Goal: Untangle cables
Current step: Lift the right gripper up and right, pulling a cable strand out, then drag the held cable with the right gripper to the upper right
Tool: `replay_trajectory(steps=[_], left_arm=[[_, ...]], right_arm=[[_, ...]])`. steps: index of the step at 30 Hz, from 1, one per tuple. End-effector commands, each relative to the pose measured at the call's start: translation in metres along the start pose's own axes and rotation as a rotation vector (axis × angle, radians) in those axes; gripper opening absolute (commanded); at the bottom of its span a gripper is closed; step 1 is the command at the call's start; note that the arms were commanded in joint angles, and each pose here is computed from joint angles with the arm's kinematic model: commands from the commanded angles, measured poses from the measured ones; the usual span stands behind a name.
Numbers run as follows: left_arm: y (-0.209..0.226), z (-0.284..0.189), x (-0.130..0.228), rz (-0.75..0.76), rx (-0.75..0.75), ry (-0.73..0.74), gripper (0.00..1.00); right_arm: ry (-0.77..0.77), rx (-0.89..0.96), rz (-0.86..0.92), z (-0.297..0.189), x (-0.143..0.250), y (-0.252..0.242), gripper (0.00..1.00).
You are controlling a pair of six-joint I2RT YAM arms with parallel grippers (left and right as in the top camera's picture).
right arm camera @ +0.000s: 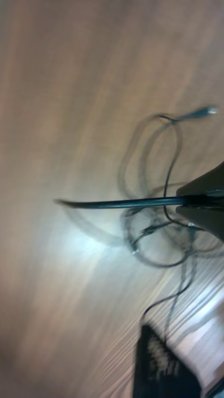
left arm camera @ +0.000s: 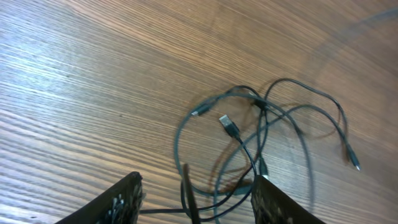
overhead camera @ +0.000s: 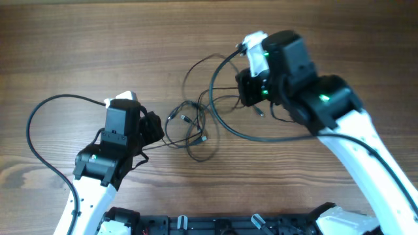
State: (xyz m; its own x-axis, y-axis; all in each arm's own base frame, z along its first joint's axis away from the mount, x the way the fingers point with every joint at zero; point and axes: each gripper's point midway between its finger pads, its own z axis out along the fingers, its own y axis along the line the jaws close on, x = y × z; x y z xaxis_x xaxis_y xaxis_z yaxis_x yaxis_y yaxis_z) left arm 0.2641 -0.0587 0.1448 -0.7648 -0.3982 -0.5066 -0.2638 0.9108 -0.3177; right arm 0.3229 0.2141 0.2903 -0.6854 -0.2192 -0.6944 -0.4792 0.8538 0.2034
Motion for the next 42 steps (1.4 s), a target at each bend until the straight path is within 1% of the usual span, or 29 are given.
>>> replay_trajectory(steps=[1,2,4,6,8,10,11,13,14,16,18,21,22,24,26,29,31,34,36,37,38,40,42], left_arm=[[0.023,-0.001,-0.019,-0.009,-0.143,-0.089,0.57],[0.034,0.002,-0.023,-0.048,-0.209,-0.115,0.58],[0.043,0.006,-0.028,-0.108,-0.265,-0.143,0.59],[0.041,0.011,-0.044,-0.139,-0.27,-0.213,0.6],[0.033,0.006,-0.071,-0.164,-0.246,-0.336,0.73],[0.025,0.003,-0.086,-0.182,-0.206,-0.4,0.84],[0.021,0.003,-0.089,-0.185,-0.183,-0.406,0.88],[0.01,0.011,-0.074,-0.168,-0.118,-0.315,0.88],[-0.001,0.016,-0.058,-0.156,-0.055,-0.227,0.87],[-0.013,0.022,-0.03,-0.142,0.018,-0.08,0.88],[-0.014,0.025,-0.011,-0.139,0.029,0.013,0.89],[-0.005,0.033,0.005,-0.138,-0.02,0.091,0.91],[-0.003,0.037,0.009,-0.137,-0.034,0.11,0.91],[-0.003,0.043,0.015,-0.138,-0.036,0.144,0.91],[-0.003,0.047,0.019,-0.139,-0.039,0.169,0.9],[-0.002,0.05,0.021,-0.139,-0.048,0.181,0.9],[-0.002,0.05,0.021,-0.139,-0.048,0.18,0.91],[-0.002,0.05,0.021,-0.139,-0.048,0.18,0.91],[-0.002,0.05,0.021,-0.139,-0.048,0.181,0.91],[-0.002,0.05,0.021,-0.139,-0.048,0.18,0.91],[-0.002,0.05,0.021,-0.139,-0.048,0.18,0.91],[-0.002,0.05,0.021,-0.139,-0.048,0.181,0.91],[-0.002,0.05,0.021,-0.139,-0.048,0.18,0.9]], right_arm=[[-0.139,-0.025,-0.006,-0.04,-0.027,0.009,0.04],[-0.156,-0.027,-0.008,-0.047,-0.028,0.01,0.04],[-0.159,-0.028,-0.009,-0.05,-0.028,0.01,0.04],[-0.159,-0.027,-0.01,-0.05,-0.028,0.01,0.04],[-0.163,-0.028,-0.01,-0.05,-0.029,0.011,0.04],[-0.164,-0.023,-0.01,-0.05,-0.029,0.01,0.04],[-0.168,0.002,-0.007,-0.051,-0.03,0.005,0.04],[-0.197,0.103,0.037,-0.052,-0.035,-0.012,0.04],[-0.223,0.128,0.055,-0.054,-0.04,-0.017,0.04],[-0.298,0.135,0.017,-0.062,-0.059,-0.019,0.04],[-0.396,0.172,0.016,-0.085,-0.085,-0.03,0.04],[-0.625,0.265,0.054,-0.154,-0.137,-0.05,0.04],[-0.714,0.328,0.081,-0.184,-0.152,-0.063,0.04],[-0.817,0.485,0.146,-0.225,-0.162,-0.095,0.04],[-0.868,0.729,0.248,-0.259,-0.151,-0.14,0.05],[-0.841,1.075,0.41,-0.294,-0.114,-0.2,0.05],[-0.789,1.269,0.536,-0.309,-0.081,-0.236,0.05],[-0.611,1.387,0.646,-0.297,-0.037,-0.284,0.04],[-0.509,1.386,0.682,-0.279,-0.02,-0.308,0.04],[-0.455,1.366,0.753,-0.264,-0.005,-0.327,0.04],[-0.414,1.335,0.772,-0.253,0.002,-0.336,0.04],[-0.319,1.23,0.811,-0.222,0.015,-0.354,0.04],[-0.187,1.052,0.843,-0.176,0.029,-0.357,0.04]])
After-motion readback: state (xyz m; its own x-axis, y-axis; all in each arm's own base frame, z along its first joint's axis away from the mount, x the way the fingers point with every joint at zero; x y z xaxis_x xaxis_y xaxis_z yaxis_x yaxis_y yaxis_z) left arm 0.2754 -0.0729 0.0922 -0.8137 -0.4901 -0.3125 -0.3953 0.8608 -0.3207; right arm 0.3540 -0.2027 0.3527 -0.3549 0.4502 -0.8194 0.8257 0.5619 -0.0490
